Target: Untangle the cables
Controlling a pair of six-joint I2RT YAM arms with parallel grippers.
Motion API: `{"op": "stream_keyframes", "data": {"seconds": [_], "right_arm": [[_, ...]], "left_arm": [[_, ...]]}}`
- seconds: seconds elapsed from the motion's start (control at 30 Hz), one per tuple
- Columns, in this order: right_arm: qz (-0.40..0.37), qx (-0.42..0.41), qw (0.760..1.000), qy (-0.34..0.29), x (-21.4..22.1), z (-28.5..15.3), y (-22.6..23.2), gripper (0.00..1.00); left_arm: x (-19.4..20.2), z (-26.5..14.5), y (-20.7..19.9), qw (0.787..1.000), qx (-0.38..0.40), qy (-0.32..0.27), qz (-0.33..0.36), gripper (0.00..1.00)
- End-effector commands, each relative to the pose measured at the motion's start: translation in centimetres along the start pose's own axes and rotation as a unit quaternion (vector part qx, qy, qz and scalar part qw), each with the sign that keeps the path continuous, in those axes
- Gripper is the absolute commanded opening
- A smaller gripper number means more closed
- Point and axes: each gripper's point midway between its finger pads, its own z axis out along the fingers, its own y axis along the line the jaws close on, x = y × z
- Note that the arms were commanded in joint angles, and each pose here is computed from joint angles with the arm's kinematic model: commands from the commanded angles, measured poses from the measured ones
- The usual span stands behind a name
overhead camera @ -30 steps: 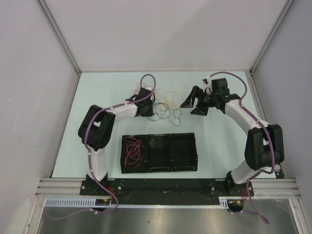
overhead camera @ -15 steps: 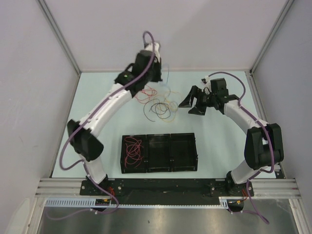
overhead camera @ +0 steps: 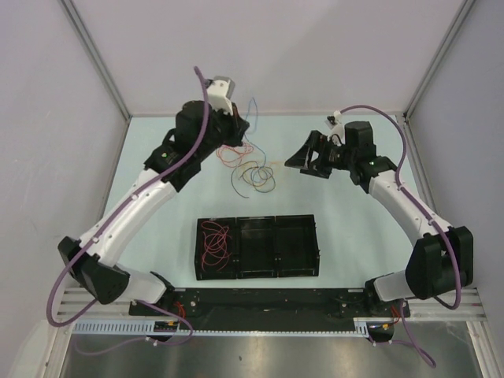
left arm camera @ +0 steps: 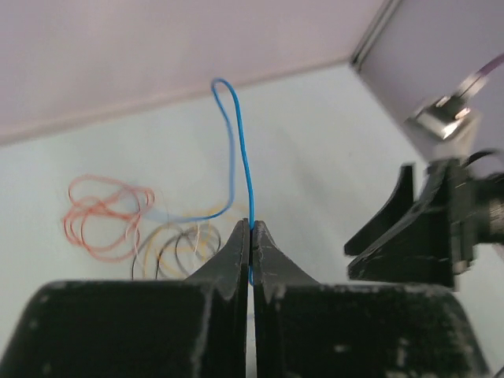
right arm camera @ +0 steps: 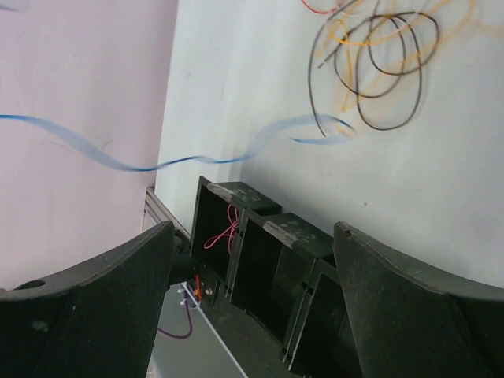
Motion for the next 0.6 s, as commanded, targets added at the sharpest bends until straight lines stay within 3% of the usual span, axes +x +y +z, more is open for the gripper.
{"op": "stream_keyframes", "data": {"seconds": [0.0,0.27,0.57], "right_arm": [[-0.043,-0.032,0.998,-0.026,-0.4,-0.5,3.4,0.84],[-0.067,-0.033,0.997,-0.019,1.3,0.4,5.1,0.81],[-0.143,-0.029,0.988,-0.042,1.9,2.4,6.5,0.77]], "left_arm": [[2.5,0.2,-0.1,0.999,0.009,0.033,-0.002,0.0],[-1.1,-0.7,-0.2,1.0,-0.007,0.0,-0.024,0.0],[-2.2,-0.8,-0.3,0.998,-0.021,0.005,-0.054,0.0]]}}
